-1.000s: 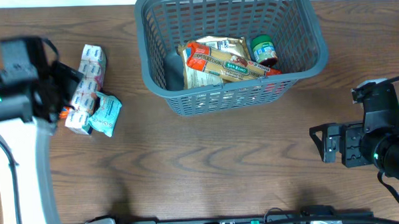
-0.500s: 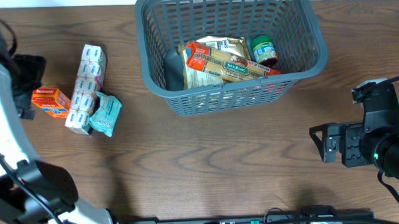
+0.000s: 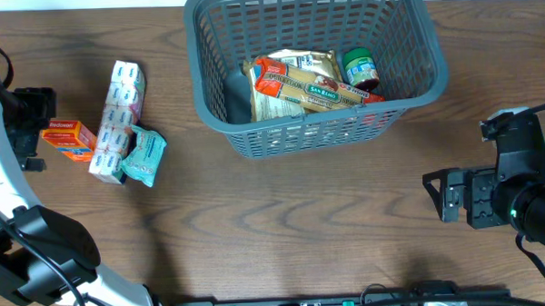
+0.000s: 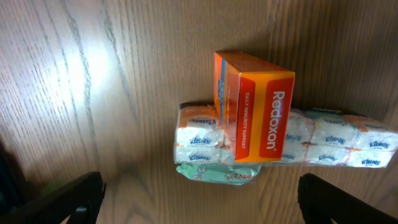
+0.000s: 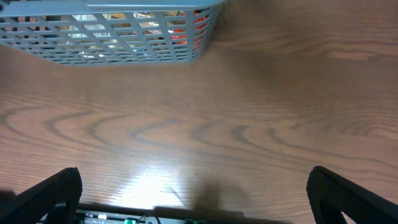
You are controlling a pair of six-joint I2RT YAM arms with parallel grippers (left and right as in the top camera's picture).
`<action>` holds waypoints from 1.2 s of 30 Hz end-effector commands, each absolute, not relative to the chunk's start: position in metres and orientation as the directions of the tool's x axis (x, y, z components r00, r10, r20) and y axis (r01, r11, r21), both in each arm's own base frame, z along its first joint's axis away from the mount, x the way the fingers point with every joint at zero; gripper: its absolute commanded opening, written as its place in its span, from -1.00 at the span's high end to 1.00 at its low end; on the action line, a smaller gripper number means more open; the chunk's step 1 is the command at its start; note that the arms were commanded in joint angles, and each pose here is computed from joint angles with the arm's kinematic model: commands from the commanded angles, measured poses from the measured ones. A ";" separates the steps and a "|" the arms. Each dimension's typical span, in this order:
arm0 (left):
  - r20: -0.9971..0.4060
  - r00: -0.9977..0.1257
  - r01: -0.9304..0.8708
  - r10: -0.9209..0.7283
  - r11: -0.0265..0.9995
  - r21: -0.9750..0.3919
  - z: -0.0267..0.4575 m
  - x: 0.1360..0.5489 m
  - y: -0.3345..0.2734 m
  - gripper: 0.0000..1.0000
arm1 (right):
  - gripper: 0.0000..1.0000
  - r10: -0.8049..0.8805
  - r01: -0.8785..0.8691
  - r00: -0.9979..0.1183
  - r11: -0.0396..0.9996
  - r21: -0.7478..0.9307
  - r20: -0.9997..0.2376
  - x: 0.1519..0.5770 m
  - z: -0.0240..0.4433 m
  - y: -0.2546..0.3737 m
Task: Pack container
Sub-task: 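Reach the left gripper to the orange Redoxon box, then grasp the Redoxon box with the left gripper and lift it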
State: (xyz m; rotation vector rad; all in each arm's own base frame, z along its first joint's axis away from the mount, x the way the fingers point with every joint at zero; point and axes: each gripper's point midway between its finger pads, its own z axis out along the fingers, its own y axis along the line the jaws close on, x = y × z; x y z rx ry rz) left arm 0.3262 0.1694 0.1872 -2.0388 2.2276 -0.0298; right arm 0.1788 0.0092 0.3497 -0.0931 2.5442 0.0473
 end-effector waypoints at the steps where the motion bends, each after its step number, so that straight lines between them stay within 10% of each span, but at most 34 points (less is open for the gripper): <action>1: -0.073 -0.092 -0.991 -0.993 0.098 -0.088 0.179 0.337 0.168 -0.97 | -0.98 -0.044 -0.066 -0.823 0.998 0.018 -0.566 0.177 0.351 0.008; 31: 0.015 -0.091 -0.996 -0.996 0.091 -0.006 0.091 0.374 0.171 -0.98 | -0.99 -0.045 -0.066 -0.823 0.998 0.017 -0.566 0.177 0.351 0.008; 36: 0.007 -0.097 -0.995 -0.995 0.097 -0.004 0.086 0.377 0.174 -0.71 | -0.98 -0.044 -0.066 -0.823 0.998 0.017 -0.566 0.177 0.351 0.008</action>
